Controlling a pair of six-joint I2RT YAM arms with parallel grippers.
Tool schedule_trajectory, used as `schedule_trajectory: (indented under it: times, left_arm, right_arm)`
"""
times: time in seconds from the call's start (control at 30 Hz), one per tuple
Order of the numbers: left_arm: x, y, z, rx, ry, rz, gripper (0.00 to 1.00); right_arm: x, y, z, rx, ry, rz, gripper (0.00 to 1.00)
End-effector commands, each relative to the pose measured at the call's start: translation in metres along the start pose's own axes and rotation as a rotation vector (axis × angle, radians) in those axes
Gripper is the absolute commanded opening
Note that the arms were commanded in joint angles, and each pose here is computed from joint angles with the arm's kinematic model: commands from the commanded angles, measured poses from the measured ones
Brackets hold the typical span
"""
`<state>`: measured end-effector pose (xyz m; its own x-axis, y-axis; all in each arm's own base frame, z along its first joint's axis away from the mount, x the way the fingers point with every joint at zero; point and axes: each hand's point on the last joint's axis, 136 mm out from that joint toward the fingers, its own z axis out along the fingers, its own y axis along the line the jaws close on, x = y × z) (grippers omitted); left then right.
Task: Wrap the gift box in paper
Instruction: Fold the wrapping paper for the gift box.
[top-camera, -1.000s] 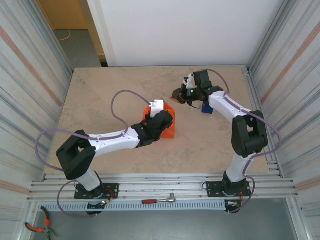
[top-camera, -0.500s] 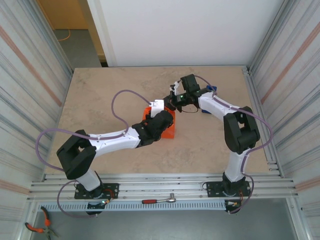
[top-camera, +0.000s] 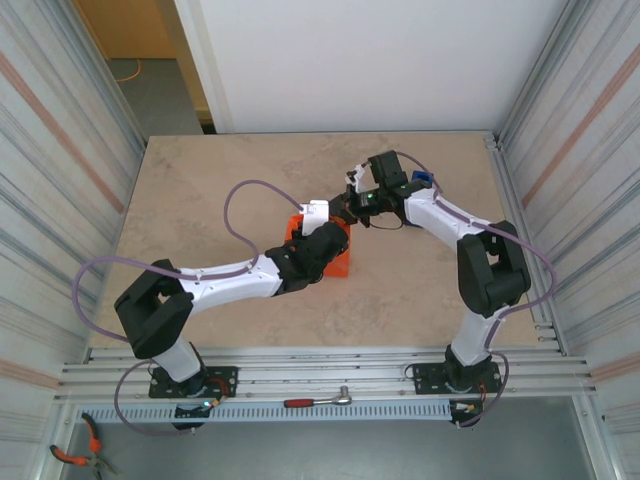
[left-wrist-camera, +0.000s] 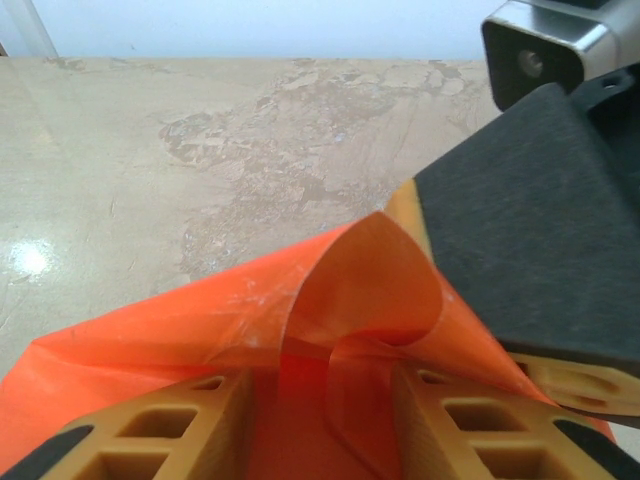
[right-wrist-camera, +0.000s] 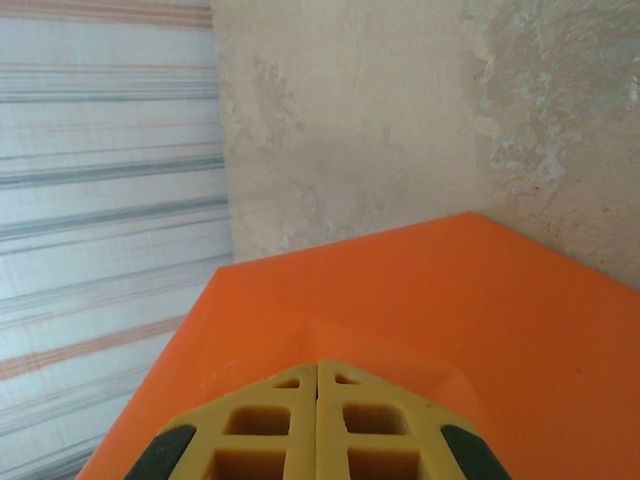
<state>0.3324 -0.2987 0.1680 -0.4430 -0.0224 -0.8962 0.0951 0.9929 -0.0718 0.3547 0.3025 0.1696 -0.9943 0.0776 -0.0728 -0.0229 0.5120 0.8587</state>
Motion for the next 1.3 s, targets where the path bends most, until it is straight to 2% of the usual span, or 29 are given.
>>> schedule_trajectory:
  times: [0.0,0.27,0.4,0.8,1.0,1.27]
  left_arm:
    - [0.086,0.020,0.009,-0.054,0.242,0.124,0.41]
    - [0.083,0.017,0.009,-0.047,0.240,0.112,0.41]
    - [0.069,0.012,0.004,-0.016,0.217,0.095,0.41]
    - [-0.030,-0.019,-0.023,0.295,0.134,-0.055,0.44]
    - [-0.074,-0.019,-0.040,0.382,0.073,-0.114,0.45]
    - [-0.110,0.000,-0.052,0.442,0.018,-0.230,0.46]
  right_arm:
    - [0.026,-0.004,-0.006,0.029,0.049,0.017,0.00]
    - [0.046,-0.047,0.009,0.091,0.052,0.117,0.00]
    - [0.048,-0.058,0.010,0.108,0.028,0.139,0.00]
    - [0.051,-0.072,0.009,0.129,-0.002,0.157,0.00]
    - [0.049,-0.072,0.007,0.128,-0.012,0.155,0.00]
    - [0.049,-0.074,0.008,0.130,-0.011,0.159,0.00]
